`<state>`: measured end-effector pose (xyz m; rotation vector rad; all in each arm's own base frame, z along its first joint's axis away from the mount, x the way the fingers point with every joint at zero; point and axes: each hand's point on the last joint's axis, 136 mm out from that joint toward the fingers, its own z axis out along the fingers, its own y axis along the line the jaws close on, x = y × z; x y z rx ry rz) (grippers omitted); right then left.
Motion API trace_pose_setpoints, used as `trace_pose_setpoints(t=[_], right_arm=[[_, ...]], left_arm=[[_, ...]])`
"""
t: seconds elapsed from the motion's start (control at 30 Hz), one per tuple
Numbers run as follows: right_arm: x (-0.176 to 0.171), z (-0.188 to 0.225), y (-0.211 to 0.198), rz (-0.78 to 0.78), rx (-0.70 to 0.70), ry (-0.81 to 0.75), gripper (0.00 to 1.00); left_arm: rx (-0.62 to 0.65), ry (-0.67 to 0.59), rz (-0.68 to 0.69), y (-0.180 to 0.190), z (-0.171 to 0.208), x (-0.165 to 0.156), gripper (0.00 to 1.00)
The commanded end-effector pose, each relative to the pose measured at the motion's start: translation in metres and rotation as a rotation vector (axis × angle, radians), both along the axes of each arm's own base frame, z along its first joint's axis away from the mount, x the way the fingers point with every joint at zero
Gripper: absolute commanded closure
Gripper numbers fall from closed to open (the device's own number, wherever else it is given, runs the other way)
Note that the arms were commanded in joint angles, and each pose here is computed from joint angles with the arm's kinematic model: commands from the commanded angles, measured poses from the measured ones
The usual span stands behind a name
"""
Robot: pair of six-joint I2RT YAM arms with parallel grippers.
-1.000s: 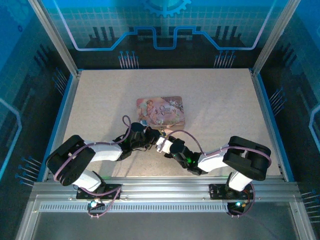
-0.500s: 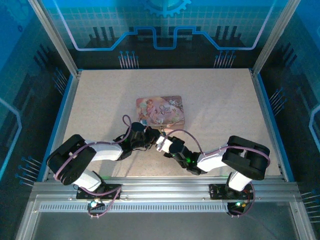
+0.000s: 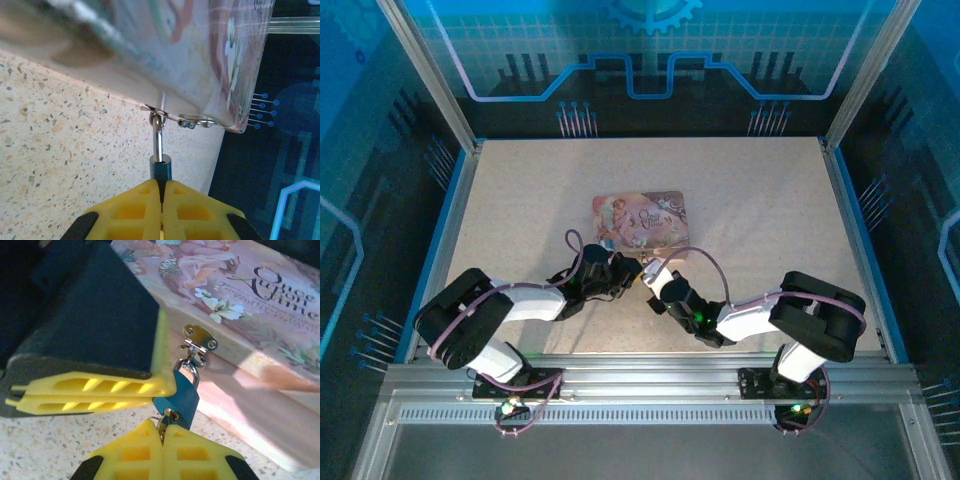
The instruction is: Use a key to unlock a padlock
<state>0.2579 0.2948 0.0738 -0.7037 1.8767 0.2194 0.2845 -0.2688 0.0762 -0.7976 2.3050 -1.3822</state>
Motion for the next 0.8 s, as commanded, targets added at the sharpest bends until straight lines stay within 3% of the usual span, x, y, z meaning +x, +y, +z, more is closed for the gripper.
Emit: trace_pose_setpoints(t=[0.0,0.17,0.37,0.53,0.77], right_arm=[[0.012,0.035,0.014,-0.045,0.273,0.055,1.00],[0.014,0.037,0.015,-0.035,0.402,0.132,1.00],[0.012,0.027,0.009,-0.052,0.393,0.169,1.00],[0.009,0.015,0.002,-0.081,0.379,0.196,1.00],[0.007,0.007,-0.006,-0.111,0.387,0.221,1.00]], left_arm=[[0.012,0.141,-0.084,-0.011,-0.026,-0.028,0.92],[0.017,0.146,-0.086,-0.012,-0.031,-0.030,0.92],[0.020,0.139,-0.084,-0.011,-0.029,-0.029,0.90],[0.035,0.124,-0.082,-0.008,-0.025,-0.028,0.75],[0.067,0.111,-0.066,0.000,-0.018,-0.027,0.63]])
